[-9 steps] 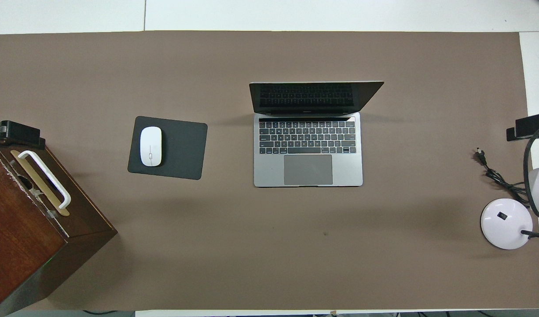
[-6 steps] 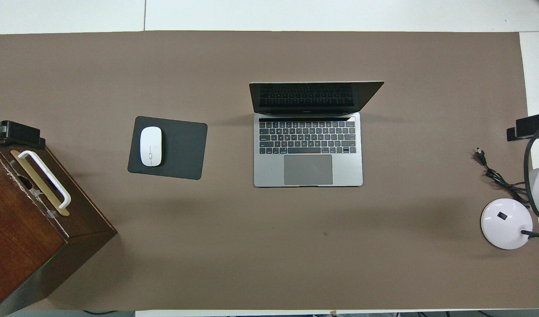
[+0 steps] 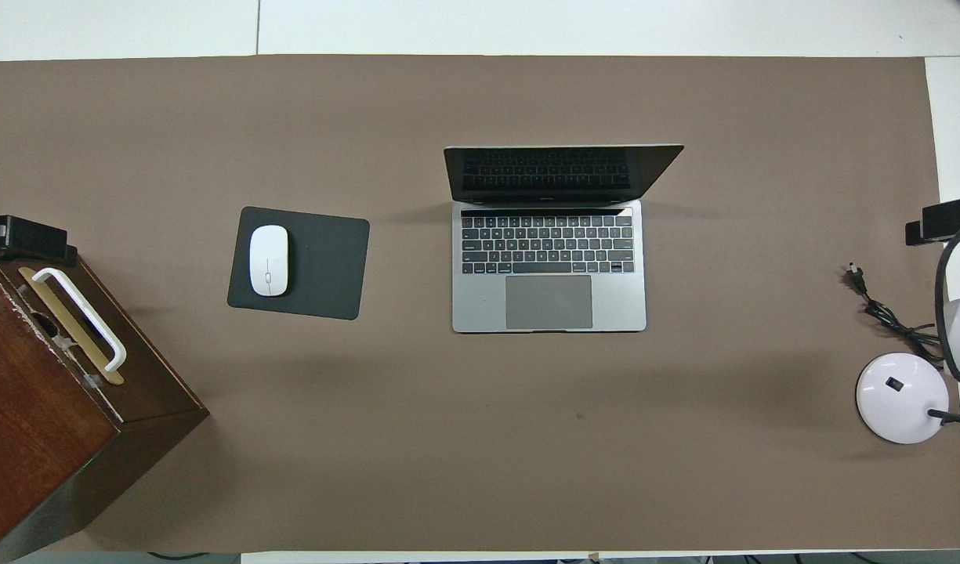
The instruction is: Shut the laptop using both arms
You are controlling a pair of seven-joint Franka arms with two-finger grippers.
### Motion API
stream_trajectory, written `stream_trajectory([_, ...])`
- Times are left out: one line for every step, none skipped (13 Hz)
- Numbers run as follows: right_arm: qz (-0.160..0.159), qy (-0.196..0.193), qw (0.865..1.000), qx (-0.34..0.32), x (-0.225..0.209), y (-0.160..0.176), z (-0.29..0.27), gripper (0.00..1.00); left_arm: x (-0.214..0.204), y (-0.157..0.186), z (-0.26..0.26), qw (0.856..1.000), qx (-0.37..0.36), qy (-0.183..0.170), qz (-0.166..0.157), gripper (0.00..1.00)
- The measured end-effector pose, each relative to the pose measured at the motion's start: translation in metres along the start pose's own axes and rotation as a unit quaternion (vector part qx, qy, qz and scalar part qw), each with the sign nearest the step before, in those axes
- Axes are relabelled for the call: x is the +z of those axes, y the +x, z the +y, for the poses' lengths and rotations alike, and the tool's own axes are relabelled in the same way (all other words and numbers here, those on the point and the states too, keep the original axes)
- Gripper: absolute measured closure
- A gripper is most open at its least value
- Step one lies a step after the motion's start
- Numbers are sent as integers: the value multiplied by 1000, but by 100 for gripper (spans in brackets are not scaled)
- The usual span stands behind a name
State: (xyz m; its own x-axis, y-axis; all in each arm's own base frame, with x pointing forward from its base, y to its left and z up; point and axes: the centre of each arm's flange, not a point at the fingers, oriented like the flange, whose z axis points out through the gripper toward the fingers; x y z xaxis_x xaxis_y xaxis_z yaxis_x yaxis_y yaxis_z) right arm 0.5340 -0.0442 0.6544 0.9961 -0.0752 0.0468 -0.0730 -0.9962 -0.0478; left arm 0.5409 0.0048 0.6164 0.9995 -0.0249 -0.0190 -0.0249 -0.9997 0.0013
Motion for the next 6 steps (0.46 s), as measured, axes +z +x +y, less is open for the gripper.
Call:
stream_trajectory([3,0,1000,0,-1,1,0,0,-1,0,0,1000,0,0,1,0])
stream_trajectory([5,0,1000,0,-1,1,0,0,-1,0,0,1000,0,0,1,0])
stream_trajectory([7,0,1000,0,-1,2,0,0,-1,0,0,1000,0,0,1,0])
stream_trajectory([9,0,1000,0,-2,2,0,0,-1,0,0,1000,0,0,1,0])
stream_trajectory([9,0,1000,0,-2,2,0,0,-1,0,1,1000,1,0,1,0])
stream_trajectory([9,-1,1000,0,-2,2,0,0,-1,0,1,1000,1,0,1,0])
